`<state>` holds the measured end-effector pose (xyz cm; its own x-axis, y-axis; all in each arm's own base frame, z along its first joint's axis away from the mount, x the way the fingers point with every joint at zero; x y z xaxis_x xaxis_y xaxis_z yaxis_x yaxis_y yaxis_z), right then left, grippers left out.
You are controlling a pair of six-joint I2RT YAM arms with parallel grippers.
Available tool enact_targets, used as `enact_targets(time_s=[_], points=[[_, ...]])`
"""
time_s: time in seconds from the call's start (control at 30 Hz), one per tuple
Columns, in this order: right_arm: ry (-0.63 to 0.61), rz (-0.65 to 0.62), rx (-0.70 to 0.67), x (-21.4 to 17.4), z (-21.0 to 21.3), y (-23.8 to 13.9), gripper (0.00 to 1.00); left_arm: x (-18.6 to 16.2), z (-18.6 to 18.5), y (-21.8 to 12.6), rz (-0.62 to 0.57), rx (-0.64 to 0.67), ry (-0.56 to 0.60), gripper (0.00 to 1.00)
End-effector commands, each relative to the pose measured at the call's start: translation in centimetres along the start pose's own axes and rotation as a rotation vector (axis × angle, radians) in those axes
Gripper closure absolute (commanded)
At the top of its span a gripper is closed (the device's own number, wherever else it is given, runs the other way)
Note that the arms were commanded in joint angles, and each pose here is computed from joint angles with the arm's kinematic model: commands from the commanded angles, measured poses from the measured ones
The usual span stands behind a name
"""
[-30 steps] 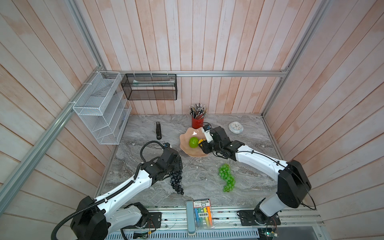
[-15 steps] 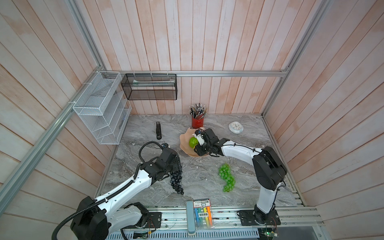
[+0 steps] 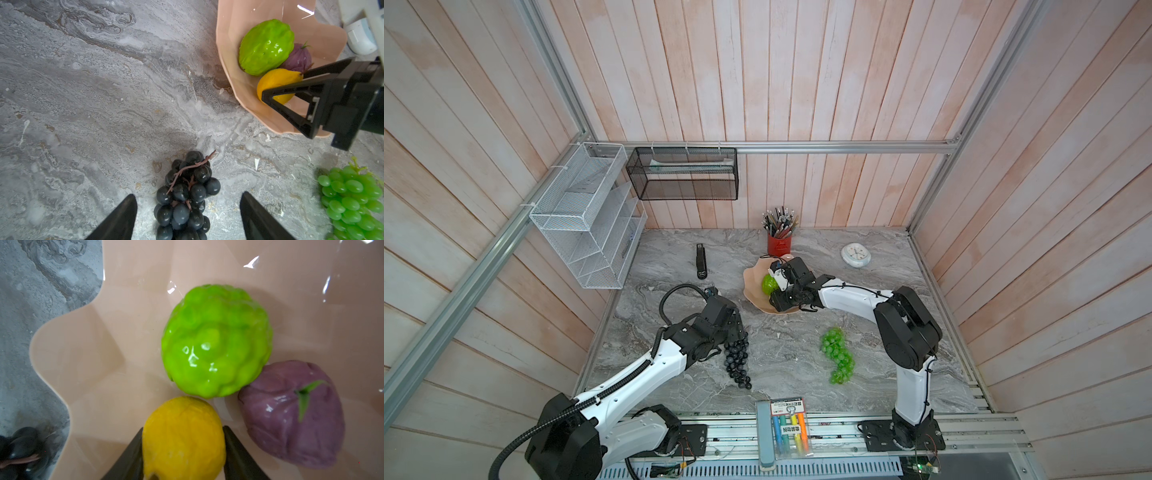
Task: Place and organize the fake fruits in the fruit bowl
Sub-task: 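Carry the yellow pear into the bowl with the right gripper and release it, then lower the left gripper onto the black grapes and close on their stem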
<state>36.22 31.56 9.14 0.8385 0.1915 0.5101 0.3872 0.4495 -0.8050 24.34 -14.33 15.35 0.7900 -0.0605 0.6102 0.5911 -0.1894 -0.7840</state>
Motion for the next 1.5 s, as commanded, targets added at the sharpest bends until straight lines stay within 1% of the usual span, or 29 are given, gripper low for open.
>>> enact_targets(time_s=[0.0, 0.13, 0.27, 0.43, 0.63, 0.73, 0.8, 0.97, 1.07, 1.2, 1.33, 1.47], points=[[-0.002, 0.002, -0.025, 0.3, -0.5, 0.5, 0.39, 0.0, 0.3, -0.1, -0.009, 0.008, 0.002, 0.20], [-0.004, -0.001, -0.022, 0.5, -0.3, 0.0, 0.30, 0.0, 0.3, -0.2, -0.005, 0.007, 0.001, 0.20], [-0.013, -0.029, -0.018, 1.4, 0.2, -1.7, 0.28, 0.0, 0.4, -0.5, -0.007, 0.008, -0.001, 0.20], [-0.040, -0.087, -0.030, 2.9, 1.2, -5.2, 0.24, -0.2, 0.6, -0.9, 0.003, 0.008, -0.003, 0.20], [-0.060, -0.142, -0.034, 2.6, 1.6, -8.2, 0.21, -0.4, 1.0, -1.6, 0.039, 0.008, 0.030, 0.20], [-0.065, -0.153, -0.001, 1.7, 1.6, -8.3, 0.21, -0.5, 1.3, -1.7, 0.055, 0.004, 0.030, 0.20], [-0.066, -0.148, 0.022, 1.2, 1.7, -7.9, 0.26, -0.5, 1.4, -1.7, 0.055, -0.003, 0.026, 0.20], [-0.065, -0.113, 0.039, 1.2, 2.1, -7.6, 0.26, -0.4, 1.3, -1.7, 0.060, -0.011, 0.020, 0.20], [-0.065, -0.147, 0.052, 1.4, 2.5, -8.7, 0.26, -0.5, 1.3, -1.6, 0.074, -0.017, 0.049, 0.22], [-0.058, -0.184, 0.054, 1.2, 2.3, -9.9, 0.26, -0.5, 1.2, -0.6, 0.131, -0.017, 0.106, 0.27], [-0.038, -0.196, 0.079, 0.1, 2.1, -10.3, 0.26, 0.1, 0.3, 0.5, 0.104, -0.092, 0.141, 0.29], [-0.020, -0.173, 0.091, -1.0, 2.0, -9.8, 0.27, 0.7, 0.2, 1.8, 0.070, -0.161, 0.139, 0.29]])
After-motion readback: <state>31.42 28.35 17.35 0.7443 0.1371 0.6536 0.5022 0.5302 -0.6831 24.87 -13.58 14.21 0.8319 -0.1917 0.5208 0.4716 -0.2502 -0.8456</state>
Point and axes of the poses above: each gripper's point midway between its finger pads, its own y axis out along the fingers, its own z axis along the line the jaws close on, x = y × z, the point moved 4 cm from there along -y, back along the fingers, and after that the axes turned 15 degrees about y, right-handed, at the moved point
